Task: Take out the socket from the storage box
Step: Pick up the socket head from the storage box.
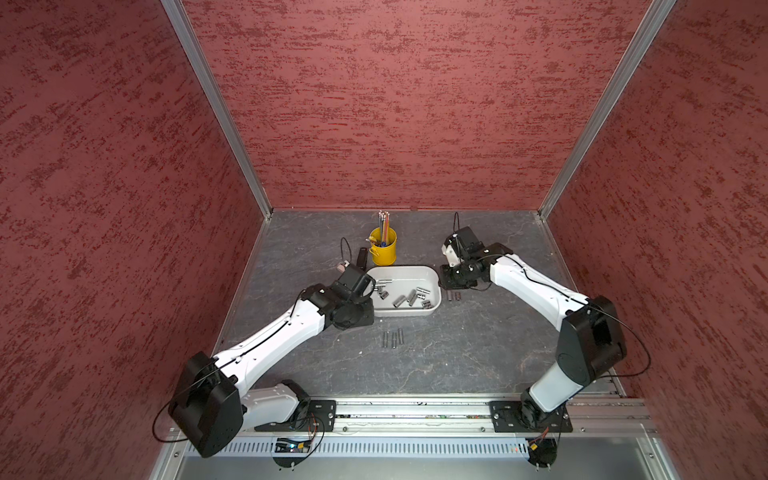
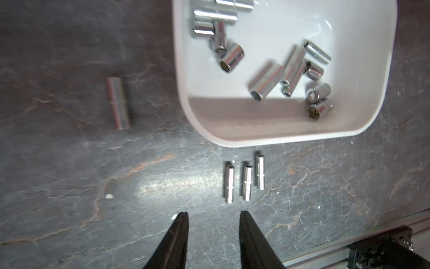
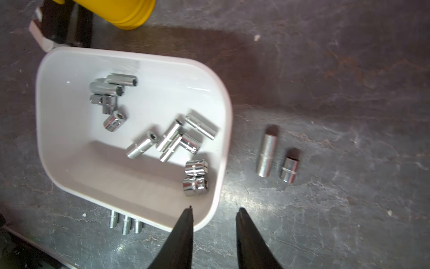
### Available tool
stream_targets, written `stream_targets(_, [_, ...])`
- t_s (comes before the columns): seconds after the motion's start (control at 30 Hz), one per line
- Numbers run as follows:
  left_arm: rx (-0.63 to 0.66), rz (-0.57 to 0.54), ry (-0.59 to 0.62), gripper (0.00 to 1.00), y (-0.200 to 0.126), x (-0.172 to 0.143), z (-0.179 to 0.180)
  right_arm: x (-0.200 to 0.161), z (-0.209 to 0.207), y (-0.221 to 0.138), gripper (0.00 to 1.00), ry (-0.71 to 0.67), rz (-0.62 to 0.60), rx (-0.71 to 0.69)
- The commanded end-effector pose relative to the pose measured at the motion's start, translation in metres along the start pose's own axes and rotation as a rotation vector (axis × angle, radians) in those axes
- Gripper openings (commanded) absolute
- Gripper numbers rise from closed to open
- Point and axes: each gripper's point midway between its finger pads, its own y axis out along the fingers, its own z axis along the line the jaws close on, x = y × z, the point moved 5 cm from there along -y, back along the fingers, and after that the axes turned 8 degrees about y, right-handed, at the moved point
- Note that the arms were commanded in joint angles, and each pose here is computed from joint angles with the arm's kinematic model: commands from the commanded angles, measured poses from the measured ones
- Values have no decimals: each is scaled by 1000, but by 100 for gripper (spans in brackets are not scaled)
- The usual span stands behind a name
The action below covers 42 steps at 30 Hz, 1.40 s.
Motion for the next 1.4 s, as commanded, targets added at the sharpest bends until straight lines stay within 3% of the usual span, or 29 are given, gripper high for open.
stream_targets(0.0, [5,-3,12,39,-17,3,15,-2,16,9,34,-94,48,-23])
stream_targets(0.23, [-24,-43,-19,39,-31,17,33,9,40,35,34,-220,106,-60])
stream_targets(0.5, [-54,-35,-47,39,-30,20,44,17,39,71,33,-312,188,-176])
stream_targets(0.87, [-66,-43,-55,39,-29,22,47,9,24,102,32,-334,256,-257])
stream_targets(1.37, [-56,-51,-59,39,-29,23,49,14,19,131,30,-336,246,-297])
